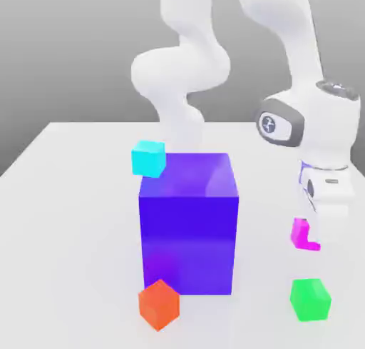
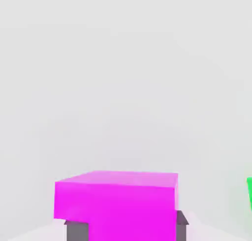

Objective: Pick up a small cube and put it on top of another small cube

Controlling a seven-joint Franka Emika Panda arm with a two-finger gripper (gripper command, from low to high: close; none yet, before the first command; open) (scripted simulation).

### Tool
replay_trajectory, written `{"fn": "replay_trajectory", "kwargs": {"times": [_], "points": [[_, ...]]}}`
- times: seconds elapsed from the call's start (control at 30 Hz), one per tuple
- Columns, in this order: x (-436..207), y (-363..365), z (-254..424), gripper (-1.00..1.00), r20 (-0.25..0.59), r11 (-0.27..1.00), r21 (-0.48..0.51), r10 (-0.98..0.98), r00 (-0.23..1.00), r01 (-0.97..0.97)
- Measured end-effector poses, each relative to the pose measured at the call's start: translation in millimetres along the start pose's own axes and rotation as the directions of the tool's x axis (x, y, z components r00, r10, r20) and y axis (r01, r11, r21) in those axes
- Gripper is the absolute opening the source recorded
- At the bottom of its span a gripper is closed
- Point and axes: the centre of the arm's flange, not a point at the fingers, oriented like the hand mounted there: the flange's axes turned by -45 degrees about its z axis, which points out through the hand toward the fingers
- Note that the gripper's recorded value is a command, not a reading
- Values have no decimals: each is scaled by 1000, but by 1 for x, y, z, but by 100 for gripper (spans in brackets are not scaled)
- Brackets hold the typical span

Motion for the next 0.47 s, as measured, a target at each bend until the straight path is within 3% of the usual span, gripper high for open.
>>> {"fn": "replay_trajectory", "kwargs": {"times": [0.13, 0.3, 0.33, 0.47], "points": [[-4, 66, -28, -100, -1, 979, 1, 204, 979, -204], [-3, 80, 17, -100, -1, 969, 1, 246, 969, -246], [-4, 80, 25, 100, -1, 969, 1, 247, 969, -247], [-4, 80, 25, 100, -1, 969, 1, 247, 969, -247]]}}
